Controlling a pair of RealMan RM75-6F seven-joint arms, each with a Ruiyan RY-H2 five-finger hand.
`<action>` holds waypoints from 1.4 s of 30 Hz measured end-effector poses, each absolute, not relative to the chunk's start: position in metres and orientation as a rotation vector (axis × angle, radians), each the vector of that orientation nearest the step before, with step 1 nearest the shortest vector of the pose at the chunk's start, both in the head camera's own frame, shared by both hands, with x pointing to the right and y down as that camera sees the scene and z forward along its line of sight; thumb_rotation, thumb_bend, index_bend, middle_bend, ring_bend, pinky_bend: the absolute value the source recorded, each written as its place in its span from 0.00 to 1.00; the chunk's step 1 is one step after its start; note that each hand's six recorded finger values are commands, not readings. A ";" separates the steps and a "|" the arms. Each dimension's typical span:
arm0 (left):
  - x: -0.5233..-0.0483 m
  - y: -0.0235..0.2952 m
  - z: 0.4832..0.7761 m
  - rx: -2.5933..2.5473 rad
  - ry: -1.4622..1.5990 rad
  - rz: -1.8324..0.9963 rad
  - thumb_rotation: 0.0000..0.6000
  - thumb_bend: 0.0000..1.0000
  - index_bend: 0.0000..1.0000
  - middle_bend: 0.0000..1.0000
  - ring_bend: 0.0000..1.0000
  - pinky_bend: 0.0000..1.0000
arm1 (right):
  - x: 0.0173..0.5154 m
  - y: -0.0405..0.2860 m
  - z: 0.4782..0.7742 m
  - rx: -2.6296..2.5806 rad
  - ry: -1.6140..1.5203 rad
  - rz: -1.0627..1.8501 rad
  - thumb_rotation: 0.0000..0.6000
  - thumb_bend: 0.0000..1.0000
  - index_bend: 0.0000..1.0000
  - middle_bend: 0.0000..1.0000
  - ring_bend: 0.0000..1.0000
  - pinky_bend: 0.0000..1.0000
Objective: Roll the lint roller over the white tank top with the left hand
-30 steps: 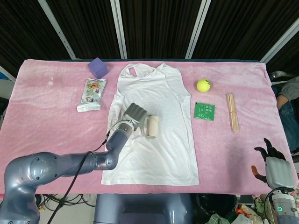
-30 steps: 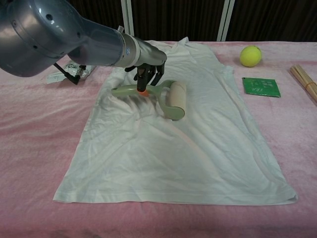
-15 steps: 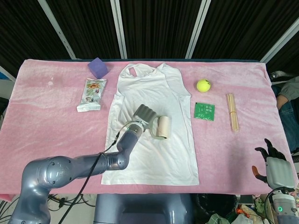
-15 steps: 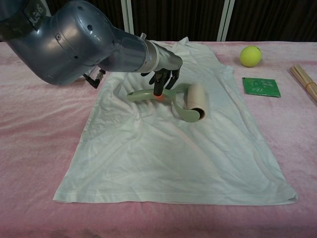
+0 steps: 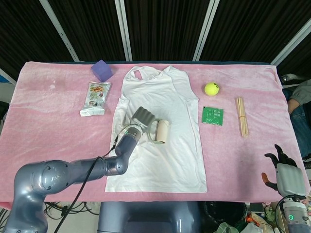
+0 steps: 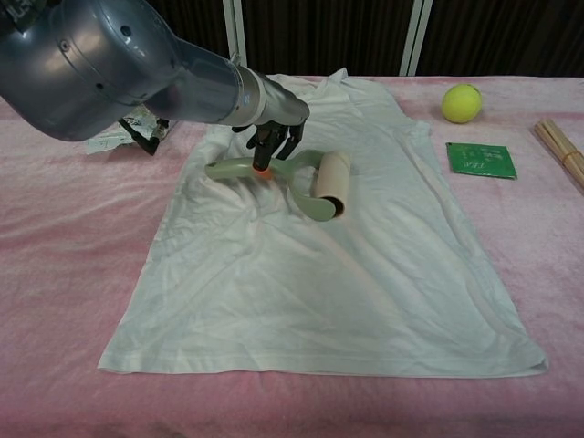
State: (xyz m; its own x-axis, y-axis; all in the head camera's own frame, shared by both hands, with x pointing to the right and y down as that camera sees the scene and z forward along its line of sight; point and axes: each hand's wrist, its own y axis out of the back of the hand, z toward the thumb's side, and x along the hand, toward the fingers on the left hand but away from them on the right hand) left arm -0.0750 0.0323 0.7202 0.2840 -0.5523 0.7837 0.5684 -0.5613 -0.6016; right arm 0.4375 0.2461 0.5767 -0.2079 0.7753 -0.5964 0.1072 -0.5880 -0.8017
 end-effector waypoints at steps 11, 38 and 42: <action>-0.139 0.036 0.716 -1.508 -0.143 -1.573 1.00 0.59 0.75 0.72 0.55 0.72 | 0.437 0.246 0.577 -1.579 -1.045 1.853 1.00 0.28 0.30 0.03 0.16 0.20; -0.231 0.032 0.707 -1.419 -0.168 -1.622 1.00 0.59 0.75 0.73 0.55 0.72 | 0.438 0.247 0.577 -1.572 -1.051 1.865 1.00 0.28 0.30 0.03 0.16 0.20; -0.229 0.030 0.703 -1.433 -0.120 -1.603 1.00 0.59 0.75 0.73 0.55 0.72 | 0.439 0.247 0.577 -1.570 -1.049 1.867 1.00 0.28 0.30 0.03 0.16 0.20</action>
State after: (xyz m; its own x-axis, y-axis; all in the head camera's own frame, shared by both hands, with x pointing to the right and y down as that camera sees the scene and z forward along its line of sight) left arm -0.2291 0.0302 0.7032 0.1360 -0.5644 0.8142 0.6790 -0.5454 -0.4915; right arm 0.4388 0.2466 0.5773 -0.2258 0.7688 -0.5983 0.1115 -0.5898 -0.7998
